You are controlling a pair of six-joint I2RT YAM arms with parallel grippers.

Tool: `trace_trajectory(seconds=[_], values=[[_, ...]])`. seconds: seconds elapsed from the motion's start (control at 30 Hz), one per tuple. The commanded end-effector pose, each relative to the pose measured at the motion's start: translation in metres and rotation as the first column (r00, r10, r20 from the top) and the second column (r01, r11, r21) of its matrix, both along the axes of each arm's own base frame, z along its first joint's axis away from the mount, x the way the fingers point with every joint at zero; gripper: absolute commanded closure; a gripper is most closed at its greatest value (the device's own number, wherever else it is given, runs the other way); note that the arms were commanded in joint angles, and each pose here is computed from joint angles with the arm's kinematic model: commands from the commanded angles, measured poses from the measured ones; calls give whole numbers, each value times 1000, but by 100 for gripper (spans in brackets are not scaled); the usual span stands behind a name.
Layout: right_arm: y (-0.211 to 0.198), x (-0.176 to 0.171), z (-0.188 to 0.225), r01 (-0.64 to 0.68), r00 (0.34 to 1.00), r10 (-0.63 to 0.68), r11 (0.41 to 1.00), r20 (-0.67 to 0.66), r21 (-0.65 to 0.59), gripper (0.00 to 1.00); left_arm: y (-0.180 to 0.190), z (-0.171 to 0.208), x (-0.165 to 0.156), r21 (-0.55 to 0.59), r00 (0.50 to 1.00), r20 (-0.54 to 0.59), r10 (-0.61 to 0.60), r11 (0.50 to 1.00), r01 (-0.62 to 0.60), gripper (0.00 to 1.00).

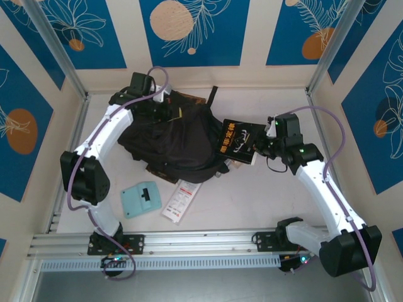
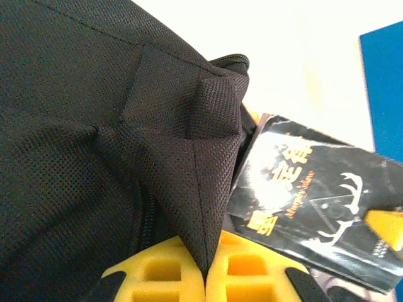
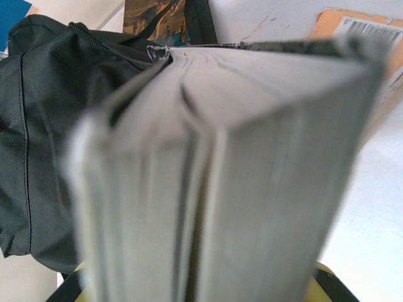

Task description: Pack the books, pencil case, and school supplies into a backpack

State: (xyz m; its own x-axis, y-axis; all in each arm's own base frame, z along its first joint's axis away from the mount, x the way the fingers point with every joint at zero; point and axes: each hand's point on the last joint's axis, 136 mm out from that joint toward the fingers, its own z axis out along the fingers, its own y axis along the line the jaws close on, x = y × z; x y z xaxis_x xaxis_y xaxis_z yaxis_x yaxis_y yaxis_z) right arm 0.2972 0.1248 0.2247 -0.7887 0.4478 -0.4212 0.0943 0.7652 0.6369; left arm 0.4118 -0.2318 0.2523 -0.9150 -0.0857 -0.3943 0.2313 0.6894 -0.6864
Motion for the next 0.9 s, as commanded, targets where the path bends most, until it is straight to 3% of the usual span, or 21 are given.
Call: trace_trajectory(seconds=[0.0, 0.13, 0.23, 0.37, 0.57, 0.7, 0.73, 0.87], values=[[13, 6, 23, -47, 998, 44, 996, 42, 76, 100, -10, 74, 0, -237, 991, 129, -45, 969, 75, 100], [28, 7, 35, -71, 997, 68, 974, 22, 214, 98, -7, 74, 5, -309, 996, 89, -29, 949, 55, 100], [43, 7, 51, -96, 995, 102, 922, 5, 376, 97, -5, 64, 6, -306, 998, 57, -29, 951, 45, 100], [48, 7, 73, -85, 995, 101, 841, -1, 534, 98, 2, 37, 3, -225, 1000, 15, -20, 974, 23, 100], [41, 9, 79, -39, 999, 52, 764, -2, 644, 99, 8, -4, -8, -120, 999, -44, -13, 993, 8, 100], [47, 10, 66, -40, 997, 73, 752, -24, 658, 100, 7, -22, -24, 7, 998, -51, -31, 999, 32, 51], [48, 9, 62, -36, 997, 74, 752, -29, 658, 100, 8, -21, -27, 46, 999, -35, -35, 998, 36, 45], [47, 4, 53, -33, 998, 59, 768, -20, 639, 100, 16, -6, -39, 208, 997, 60, -39, 978, 26, 33]])
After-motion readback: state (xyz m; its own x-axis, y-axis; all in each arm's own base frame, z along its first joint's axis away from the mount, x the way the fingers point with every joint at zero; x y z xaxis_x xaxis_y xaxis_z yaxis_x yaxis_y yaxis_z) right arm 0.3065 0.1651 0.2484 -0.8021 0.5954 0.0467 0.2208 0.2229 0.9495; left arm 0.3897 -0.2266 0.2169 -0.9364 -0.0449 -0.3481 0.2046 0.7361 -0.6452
